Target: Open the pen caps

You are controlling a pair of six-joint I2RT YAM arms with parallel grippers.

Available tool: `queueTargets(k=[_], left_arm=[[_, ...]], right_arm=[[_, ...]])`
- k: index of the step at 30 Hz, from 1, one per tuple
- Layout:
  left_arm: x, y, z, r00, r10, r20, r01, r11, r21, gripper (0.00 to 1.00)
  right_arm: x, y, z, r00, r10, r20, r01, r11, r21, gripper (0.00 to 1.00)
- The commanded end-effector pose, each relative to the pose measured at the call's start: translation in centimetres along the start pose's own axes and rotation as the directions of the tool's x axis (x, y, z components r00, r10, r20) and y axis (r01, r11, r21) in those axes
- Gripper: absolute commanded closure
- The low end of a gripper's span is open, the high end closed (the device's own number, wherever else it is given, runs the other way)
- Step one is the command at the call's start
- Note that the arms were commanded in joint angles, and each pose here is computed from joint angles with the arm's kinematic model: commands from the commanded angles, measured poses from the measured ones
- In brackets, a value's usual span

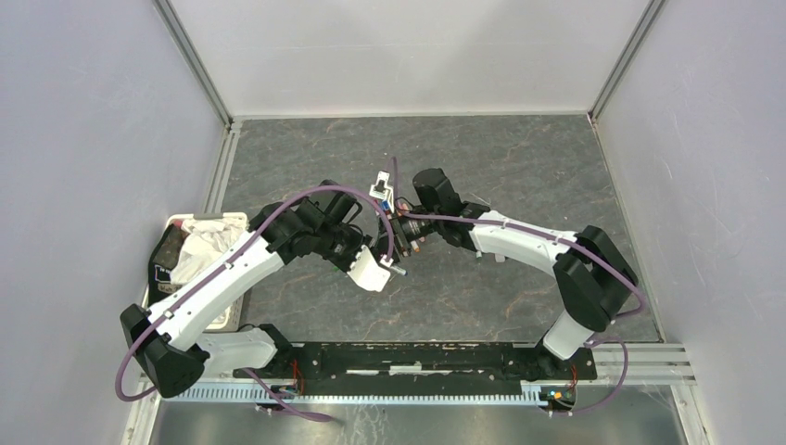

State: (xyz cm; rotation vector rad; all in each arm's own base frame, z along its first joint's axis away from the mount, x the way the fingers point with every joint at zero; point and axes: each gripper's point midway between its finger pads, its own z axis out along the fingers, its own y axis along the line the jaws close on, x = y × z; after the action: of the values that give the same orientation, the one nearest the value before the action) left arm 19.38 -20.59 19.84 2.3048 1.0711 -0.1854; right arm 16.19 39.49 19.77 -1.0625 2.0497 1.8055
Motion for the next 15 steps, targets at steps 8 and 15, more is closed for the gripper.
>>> queueTargets(k=[8, 15], left_arm=[[0.2, 1.5, -0.3, 0.999, -0.027, -0.027, 0.025, 0.996, -0.08, 0.98], [1.1, 1.2, 0.2, 0.998, -0.014, -0.06, 0.009, 0.997, -0.078, 0.7]], right_arm=[[-0.5, 1.7, 0.2, 0.998, -0.06, -0.012, 0.059, 0.996, -0.066, 0.79], [-0.9, 2.2, 0.0, 0.998, -0.054, -0.011, 0.054, 0.997, -0.064, 1.0]])
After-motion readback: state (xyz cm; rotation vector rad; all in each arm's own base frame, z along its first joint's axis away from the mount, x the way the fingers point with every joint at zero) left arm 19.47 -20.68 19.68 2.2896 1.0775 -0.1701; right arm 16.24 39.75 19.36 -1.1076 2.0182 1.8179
